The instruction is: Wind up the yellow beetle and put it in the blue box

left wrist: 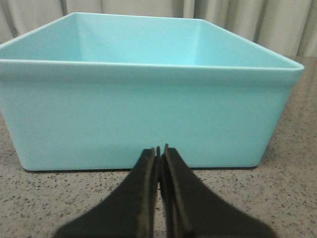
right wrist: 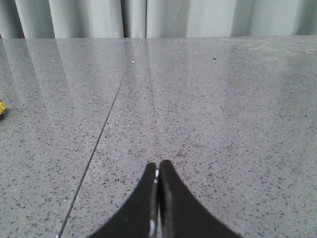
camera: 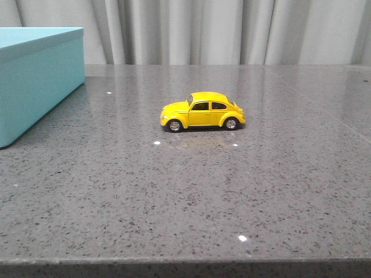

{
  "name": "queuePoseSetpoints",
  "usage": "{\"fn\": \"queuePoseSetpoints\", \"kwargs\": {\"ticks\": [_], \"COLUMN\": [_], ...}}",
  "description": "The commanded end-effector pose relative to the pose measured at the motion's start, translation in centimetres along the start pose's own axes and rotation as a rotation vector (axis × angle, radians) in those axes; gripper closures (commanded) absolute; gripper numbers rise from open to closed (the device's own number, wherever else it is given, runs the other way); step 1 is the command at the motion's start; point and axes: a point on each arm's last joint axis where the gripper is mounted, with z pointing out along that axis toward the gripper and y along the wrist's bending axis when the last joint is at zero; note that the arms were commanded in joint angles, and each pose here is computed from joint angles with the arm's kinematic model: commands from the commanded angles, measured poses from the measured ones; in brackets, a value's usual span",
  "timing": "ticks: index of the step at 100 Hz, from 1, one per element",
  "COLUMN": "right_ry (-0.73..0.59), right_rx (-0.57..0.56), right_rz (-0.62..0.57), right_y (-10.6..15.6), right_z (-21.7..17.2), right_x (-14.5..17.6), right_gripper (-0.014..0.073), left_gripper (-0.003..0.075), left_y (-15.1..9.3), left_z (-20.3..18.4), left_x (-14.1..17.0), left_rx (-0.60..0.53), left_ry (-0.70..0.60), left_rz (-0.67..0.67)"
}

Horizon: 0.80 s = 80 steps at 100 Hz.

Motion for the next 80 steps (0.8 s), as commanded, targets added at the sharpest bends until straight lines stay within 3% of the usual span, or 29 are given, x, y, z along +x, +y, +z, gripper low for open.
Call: {"fn": "queuePoseSetpoints", "kwargs": {"ticks": [1,58,80], "right_ry": [-0.114,-0.114,-0.113], "right_rx": [-0.011,-0.011,-0.011], "right_rz": [-0.005,-0.005,-0.005], "right_y": [0.13,0.13,0.13], "right_z": [-0.32,-0.32,-0.32], "right_x": [-1.33,-1.33,-1.33], "right_gripper": [0.0663,0.0663,0.0663], "left_gripper": [0.0739,0.0739,0.0739], "left_y": [0.04,0.04,0.02], "left_z": [-0.14,-0.14,-0.24], "left_x": [-0.12,-0.14,-0.89], "left_rx": [0.004,0.004,0.007], "left_ry": [-0.085,-0.087,-0.17], "left_rz": [-0.006,-0.006,-0.006]}}
